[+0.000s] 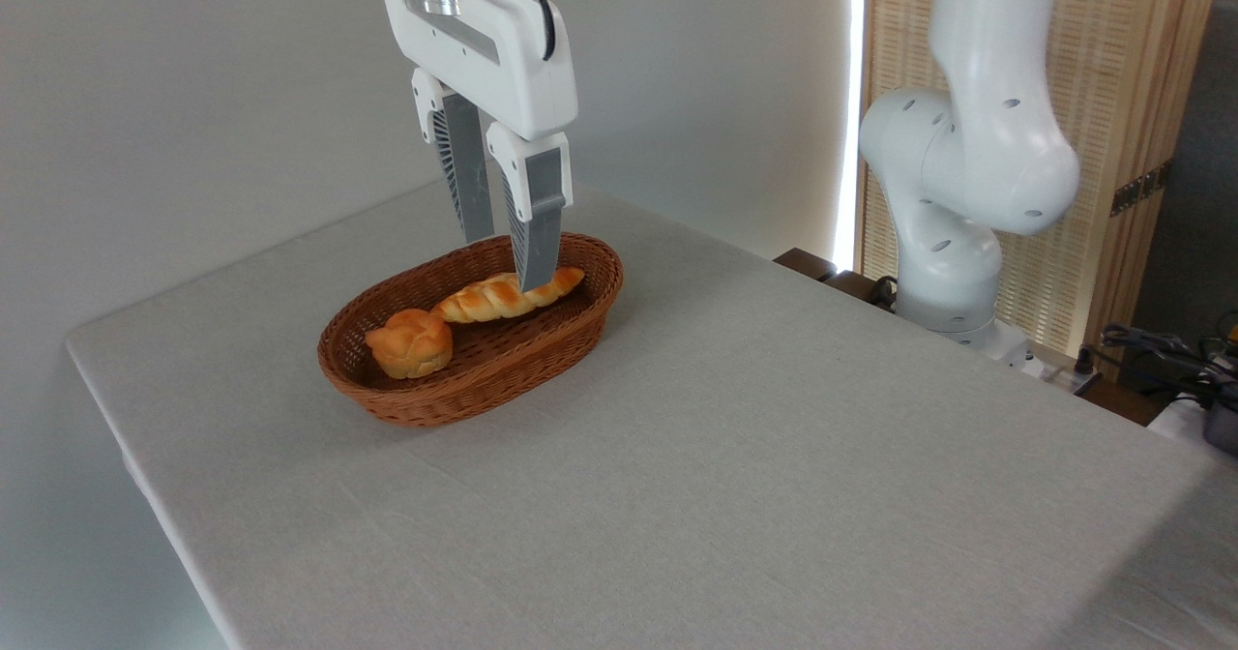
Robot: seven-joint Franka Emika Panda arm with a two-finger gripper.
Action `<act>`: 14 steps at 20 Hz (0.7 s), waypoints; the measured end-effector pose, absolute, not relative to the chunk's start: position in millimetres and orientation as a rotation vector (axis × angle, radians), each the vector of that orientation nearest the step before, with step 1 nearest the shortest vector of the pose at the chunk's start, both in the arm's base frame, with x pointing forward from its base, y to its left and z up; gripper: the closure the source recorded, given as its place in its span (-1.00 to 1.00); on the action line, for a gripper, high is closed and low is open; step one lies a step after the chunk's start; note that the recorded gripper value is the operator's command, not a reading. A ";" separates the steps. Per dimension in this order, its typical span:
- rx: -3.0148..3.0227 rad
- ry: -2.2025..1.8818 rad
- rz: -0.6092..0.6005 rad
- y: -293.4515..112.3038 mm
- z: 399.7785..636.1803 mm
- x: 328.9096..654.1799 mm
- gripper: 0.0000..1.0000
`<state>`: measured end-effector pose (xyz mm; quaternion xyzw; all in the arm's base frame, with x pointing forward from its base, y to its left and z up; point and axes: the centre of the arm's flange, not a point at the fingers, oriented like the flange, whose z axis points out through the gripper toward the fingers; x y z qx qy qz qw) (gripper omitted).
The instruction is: Put bread into the basket
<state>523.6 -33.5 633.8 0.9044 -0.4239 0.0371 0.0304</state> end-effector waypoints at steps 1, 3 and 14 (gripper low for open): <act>2.791 -1.300 0.115 -31.2 633.7 523.7 -1.00; 2.793 -1.296 0.114 -29.6 633.6 523.9 -1.00; 2.793 -1.284 0.074 -26.1 642.9 529.5 -1.00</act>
